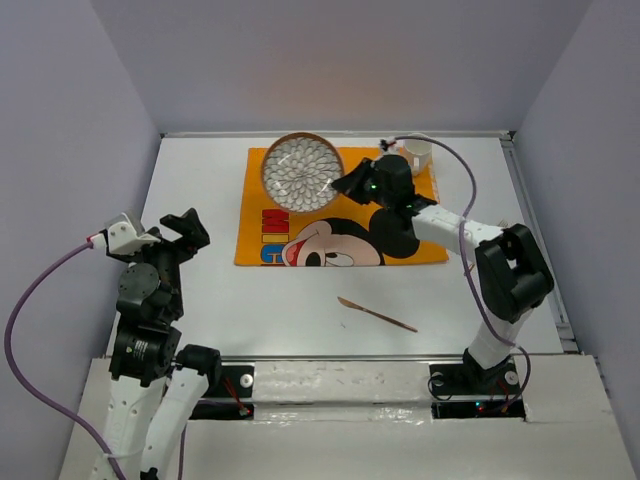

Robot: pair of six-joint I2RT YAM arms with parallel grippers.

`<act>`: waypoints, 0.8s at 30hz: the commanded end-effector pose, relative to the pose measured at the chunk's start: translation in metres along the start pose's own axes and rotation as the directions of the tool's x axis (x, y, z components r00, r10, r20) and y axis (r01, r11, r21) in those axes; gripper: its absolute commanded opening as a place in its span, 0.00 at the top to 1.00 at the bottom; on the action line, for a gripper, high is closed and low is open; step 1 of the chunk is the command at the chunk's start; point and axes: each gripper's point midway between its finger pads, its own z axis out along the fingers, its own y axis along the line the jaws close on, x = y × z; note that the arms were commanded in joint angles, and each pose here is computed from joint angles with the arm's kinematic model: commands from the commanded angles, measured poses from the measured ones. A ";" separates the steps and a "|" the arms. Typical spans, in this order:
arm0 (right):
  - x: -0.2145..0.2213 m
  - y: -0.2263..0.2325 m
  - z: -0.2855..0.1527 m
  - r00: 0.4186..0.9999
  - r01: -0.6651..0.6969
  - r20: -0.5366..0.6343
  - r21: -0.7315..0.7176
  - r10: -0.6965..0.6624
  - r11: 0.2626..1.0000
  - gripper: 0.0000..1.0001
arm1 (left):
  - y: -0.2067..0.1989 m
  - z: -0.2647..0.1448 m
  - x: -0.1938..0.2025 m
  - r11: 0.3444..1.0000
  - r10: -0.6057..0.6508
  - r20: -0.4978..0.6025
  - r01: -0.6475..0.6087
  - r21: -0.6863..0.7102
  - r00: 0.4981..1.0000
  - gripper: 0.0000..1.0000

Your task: Set the dinner table for one person

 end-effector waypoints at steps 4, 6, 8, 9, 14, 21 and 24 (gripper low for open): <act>-0.068 -0.056 -0.037 0.974 -0.090 0.210 0.028 0.082 0.996 1.00 | -0.014 0.000 -0.007 0.998 -0.005 0.018 0.004 0.061 1.000 0.01; -0.069 -0.070 -0.036 0.974 -0.104 0.207 0.046 0.092 0.994 1.00 | -0.014 0.002 -0.004 0.998 -0.003 0.008 0.002 0.064 1.000 0.01; -0.071 -0.081 -0.037 0.972 -0.115 0.211 0.062 0.099 0.991 1.00 | -0.015 0.002 -0.002 0.998 -0.001 0.003 0.000 0.065 1.000 0.01; -0.074 -0.088 -0.038 0.971 -0.122 0.215 0.071 0.104 0.990 1.00 | -0.015 0.002 -0.002 0.998 -0.002 0.003 0.002 0.065 1.000 0.01; -0.068 -0.107 -0.030 0.975 -0.144 0.184 0.083 0.127 0.986 1.00 | -0.017 0.003 -0.002 0.997 -0.002 0.000 0.002 0.076 1.000 0.01; -0.050 -0.123 -0.016 0.976 -0.184 0.135 0.083 0.172 0.979 1.00 | -0.019 0.004 0.001 0.996 0.001 -0.010 0.000 0.085 1.000 0.01; -0.045 -0.129 -0.011 0.976 -0.193 0.116 0.091 0.182 0.977 1.00 | -0.020 0.005 0.003 0.996 0.004 -0.015 -0.003 0.088 1.000 0.01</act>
